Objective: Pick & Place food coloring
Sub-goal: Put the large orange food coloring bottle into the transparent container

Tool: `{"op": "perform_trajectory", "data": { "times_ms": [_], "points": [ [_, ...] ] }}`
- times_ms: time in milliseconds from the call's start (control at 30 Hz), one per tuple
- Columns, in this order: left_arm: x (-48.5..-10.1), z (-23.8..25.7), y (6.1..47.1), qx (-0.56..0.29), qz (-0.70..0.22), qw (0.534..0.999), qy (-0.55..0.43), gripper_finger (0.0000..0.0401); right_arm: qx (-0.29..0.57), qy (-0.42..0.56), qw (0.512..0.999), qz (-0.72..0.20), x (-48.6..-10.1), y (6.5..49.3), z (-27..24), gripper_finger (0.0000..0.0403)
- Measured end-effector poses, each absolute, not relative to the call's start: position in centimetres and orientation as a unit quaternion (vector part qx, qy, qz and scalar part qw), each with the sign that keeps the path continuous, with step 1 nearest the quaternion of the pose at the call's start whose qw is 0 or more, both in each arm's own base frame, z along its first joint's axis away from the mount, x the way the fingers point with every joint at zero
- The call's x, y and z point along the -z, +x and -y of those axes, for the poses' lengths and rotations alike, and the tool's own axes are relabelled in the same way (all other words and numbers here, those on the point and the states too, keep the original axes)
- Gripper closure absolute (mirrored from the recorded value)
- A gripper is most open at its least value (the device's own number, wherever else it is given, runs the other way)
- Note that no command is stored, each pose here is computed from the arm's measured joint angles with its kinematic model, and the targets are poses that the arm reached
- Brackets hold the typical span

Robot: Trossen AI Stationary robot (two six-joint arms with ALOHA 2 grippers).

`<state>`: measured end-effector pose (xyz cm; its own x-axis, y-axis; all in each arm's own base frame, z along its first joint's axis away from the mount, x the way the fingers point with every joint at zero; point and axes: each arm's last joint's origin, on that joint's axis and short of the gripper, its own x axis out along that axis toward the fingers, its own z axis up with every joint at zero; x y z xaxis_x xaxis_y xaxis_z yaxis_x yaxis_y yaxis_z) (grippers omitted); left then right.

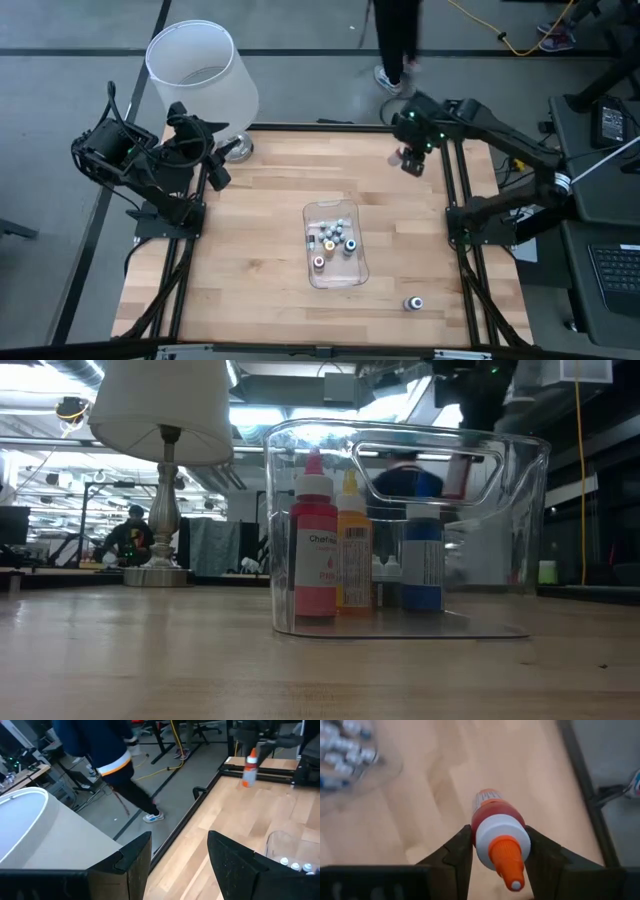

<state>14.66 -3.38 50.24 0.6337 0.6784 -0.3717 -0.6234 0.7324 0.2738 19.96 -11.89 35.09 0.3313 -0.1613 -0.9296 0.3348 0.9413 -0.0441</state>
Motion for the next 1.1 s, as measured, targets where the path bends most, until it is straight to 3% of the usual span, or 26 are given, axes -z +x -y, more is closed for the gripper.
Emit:
{"op": "perform_trajectory", "data": {
  "times_ms": [200, 433, 733, 900, 1100],
  "points": [
    [-50.2, 3.4, 14.7, -0.357, -0.233, 0.902, 0.064, 0.0214, 0.107, 0.071, 0.813, -0.568, -35.5, 21.5, 7.8, 0.0256],
    [-50.1, 3.5, 14.7, -0.329, -0.255, 0.906, 0.076, 0.0214, 0.046, 0.025, 0.852, -0.521, -39.6, 25.5, 0.1, 0.0255],
    [-50.1, 3.6, 14.7, -0.313, -0.266, 0.908, 0.083, 0.0214, -0.007, -0.041, 0.843, -0.537, -41.7, 30.5, -7.5, 0.0254],
    [-50.0, 3.7, 14.8, -0.292, -0.278, 0.912, 0.081, 0.0214, -0.042, -0.057, 0.837, -0.543, -40.8, 31.9, -10.3, 0.0254],
    [-50.0, 3.7, 14.8, -0.282, -0.284, 0.913, 0.082, 0.0214, -0.095, -0.066, 0.814, -0.569, -36.7, 34.6, -13.1, 0.0254]
  ]
}}
